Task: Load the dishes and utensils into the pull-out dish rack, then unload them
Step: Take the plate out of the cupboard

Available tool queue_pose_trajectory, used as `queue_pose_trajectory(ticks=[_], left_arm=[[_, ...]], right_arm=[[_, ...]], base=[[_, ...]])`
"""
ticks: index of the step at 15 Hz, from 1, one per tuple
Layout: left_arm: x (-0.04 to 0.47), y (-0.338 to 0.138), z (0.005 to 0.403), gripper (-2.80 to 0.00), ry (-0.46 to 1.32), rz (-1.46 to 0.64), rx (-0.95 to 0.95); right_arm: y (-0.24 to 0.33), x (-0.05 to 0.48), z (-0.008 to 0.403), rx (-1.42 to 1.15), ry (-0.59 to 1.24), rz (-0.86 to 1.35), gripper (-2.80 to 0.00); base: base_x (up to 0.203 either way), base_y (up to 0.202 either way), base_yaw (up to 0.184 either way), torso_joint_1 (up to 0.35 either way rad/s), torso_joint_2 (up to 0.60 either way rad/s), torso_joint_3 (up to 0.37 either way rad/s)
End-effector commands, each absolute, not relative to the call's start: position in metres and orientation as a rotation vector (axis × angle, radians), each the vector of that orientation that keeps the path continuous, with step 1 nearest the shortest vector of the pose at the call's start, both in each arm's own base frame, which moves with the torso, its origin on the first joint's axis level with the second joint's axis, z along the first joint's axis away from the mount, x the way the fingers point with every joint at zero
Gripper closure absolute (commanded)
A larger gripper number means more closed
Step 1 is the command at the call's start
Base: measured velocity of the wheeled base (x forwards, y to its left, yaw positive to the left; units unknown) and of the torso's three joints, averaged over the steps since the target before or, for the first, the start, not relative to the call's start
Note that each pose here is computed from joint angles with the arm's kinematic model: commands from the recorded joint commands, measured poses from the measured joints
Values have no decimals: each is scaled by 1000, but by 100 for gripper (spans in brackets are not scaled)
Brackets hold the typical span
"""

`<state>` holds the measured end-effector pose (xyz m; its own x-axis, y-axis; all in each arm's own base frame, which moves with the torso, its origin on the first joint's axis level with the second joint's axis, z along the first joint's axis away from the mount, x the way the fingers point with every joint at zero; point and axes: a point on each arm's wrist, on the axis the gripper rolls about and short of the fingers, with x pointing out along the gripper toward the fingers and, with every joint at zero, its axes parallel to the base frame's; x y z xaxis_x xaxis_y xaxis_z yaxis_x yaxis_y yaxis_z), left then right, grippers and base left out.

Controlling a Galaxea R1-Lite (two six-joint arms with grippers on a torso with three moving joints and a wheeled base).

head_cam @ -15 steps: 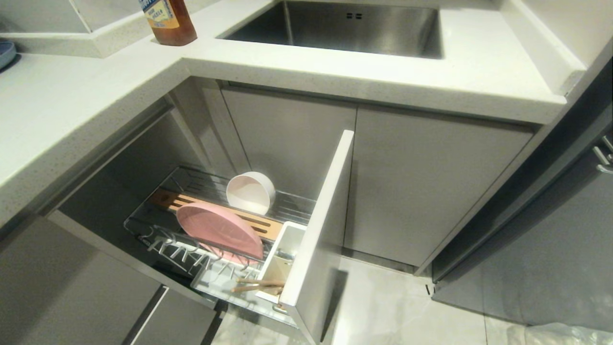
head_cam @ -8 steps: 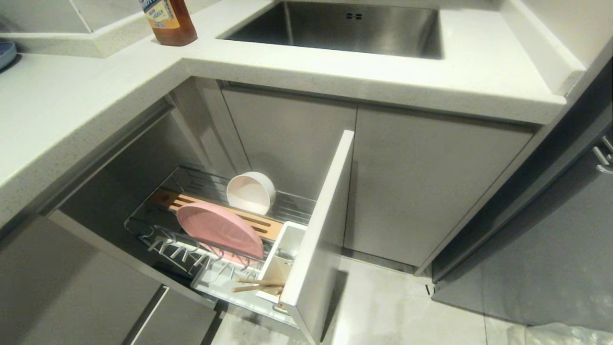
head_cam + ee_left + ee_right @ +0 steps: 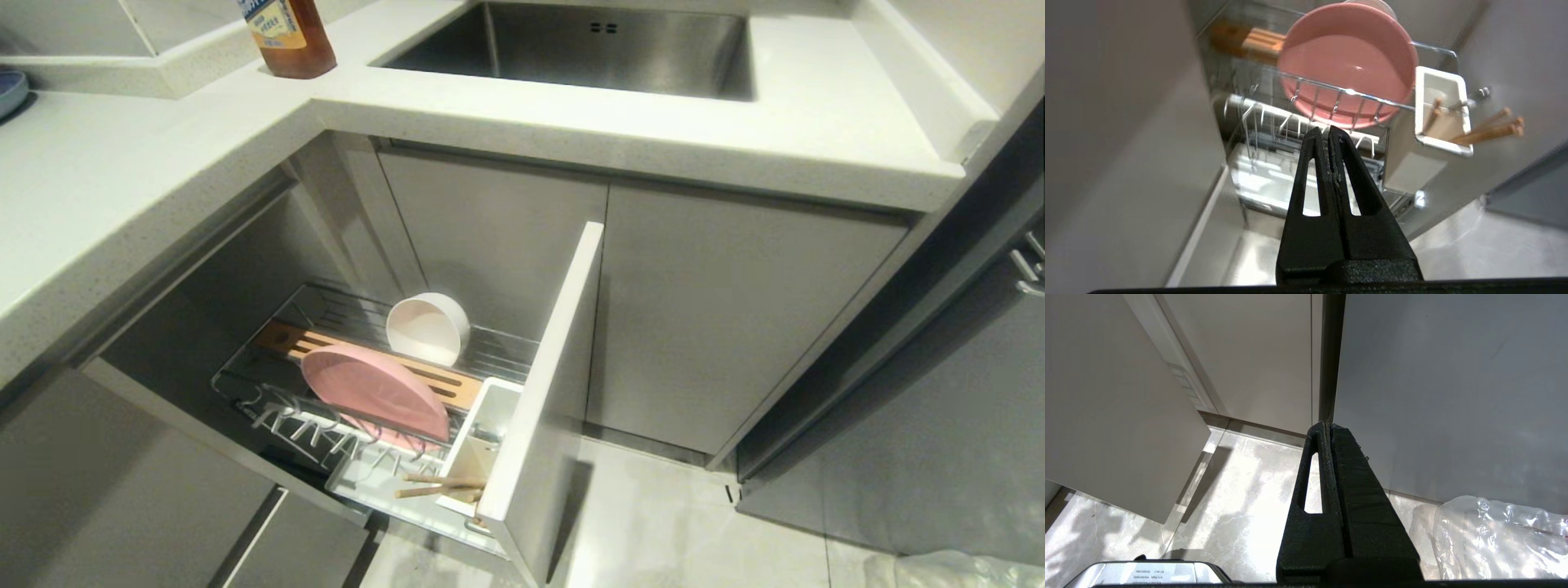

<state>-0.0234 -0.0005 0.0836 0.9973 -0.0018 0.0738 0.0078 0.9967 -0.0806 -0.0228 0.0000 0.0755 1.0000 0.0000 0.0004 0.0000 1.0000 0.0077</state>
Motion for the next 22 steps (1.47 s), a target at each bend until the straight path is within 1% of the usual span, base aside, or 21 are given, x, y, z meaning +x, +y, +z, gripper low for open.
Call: queue_pose_trajectory(ticks=[1, 3, 8, 11, 12, 16, 19, 22], left_arm=[[-23, 0, 82, 0, -65, 12, -140], [-23, 0, 81, 0, -60, 27, -160], [-23, 0, 82, 0, -65, 33, -124], [-23, 0, 75, 0, -1, 32, 8], [-23, 0, 76, 0, -4, 24, 21], [-23, 0, 75, 0, -2, 20, 2], [-23, 0, 75, 0, -5, 20, -69], [-23, 0, 78, 0, -26, 19, -63]], right_arm=[[0, -23, 75, 8, 0, 0, 0], [0, -23, 75, 8, 0, 0, 0], [0, -23, 75, 8, 0, 0, 0], [0, -23, 75, 8, 0, 0, 0], [0, -23, 75, 8, 0, 0, 0], [0, -23, 75, 8, 0, 0, 0], [0, -23, 75, 8, 0, 0, 0], [0, -23, 75, 8, 0, 0, 0]], base=[[0, 0, 0, 0, 0, 0], [0, 0, 0, 0, 0, 0], [0, 0, 0, 0, 0, 0], [0, 0, 0, 0, 0, 0], [0, 0, 0, 0, 0, 0], [0, 0, 0, 0, 0, 0], [0, 0, 0, 0, 0, 0], [0, 0, 0, 0, 0, 0]])
